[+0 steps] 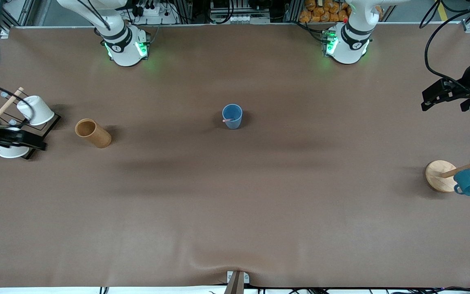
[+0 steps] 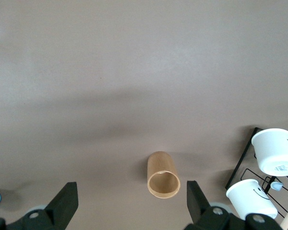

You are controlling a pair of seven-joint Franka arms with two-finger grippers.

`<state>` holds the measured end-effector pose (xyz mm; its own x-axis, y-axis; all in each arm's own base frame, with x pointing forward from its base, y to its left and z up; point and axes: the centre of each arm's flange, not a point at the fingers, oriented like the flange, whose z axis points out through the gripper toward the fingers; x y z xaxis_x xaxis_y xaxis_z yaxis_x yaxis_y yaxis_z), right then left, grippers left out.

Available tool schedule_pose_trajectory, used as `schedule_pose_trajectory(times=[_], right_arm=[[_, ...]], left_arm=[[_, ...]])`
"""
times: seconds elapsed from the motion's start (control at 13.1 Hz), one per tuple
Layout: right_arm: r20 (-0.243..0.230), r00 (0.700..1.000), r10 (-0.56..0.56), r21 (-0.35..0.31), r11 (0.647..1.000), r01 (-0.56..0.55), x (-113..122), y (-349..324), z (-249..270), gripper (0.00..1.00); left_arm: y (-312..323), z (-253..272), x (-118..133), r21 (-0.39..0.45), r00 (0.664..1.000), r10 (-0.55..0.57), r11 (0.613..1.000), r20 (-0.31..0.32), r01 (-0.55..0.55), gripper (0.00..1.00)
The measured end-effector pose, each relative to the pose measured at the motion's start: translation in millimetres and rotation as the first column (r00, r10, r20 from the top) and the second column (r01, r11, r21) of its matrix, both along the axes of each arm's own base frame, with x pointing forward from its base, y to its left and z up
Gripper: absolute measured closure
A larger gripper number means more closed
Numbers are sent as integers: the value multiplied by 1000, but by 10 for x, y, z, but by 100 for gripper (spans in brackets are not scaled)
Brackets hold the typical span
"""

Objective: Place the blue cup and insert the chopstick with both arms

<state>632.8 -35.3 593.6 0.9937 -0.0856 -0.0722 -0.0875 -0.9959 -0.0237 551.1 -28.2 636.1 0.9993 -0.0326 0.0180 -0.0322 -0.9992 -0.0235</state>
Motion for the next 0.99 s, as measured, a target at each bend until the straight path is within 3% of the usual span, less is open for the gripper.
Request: schedule_pose_trajectory(times=[0.53, 0.99], right_arm=[[76, 996, 41, 40, 998, -44, -675, -211, 198, 0], [118, 992, 46, 30, 998, -50, -686, -199, 343, 0]], left_arm=[[-55, -60, -39, 2, 1000, -10, 1000, -14, 10, 0], [-60, -73, -65, 2, 1000, -11, 1000, -17, 11, 0]])
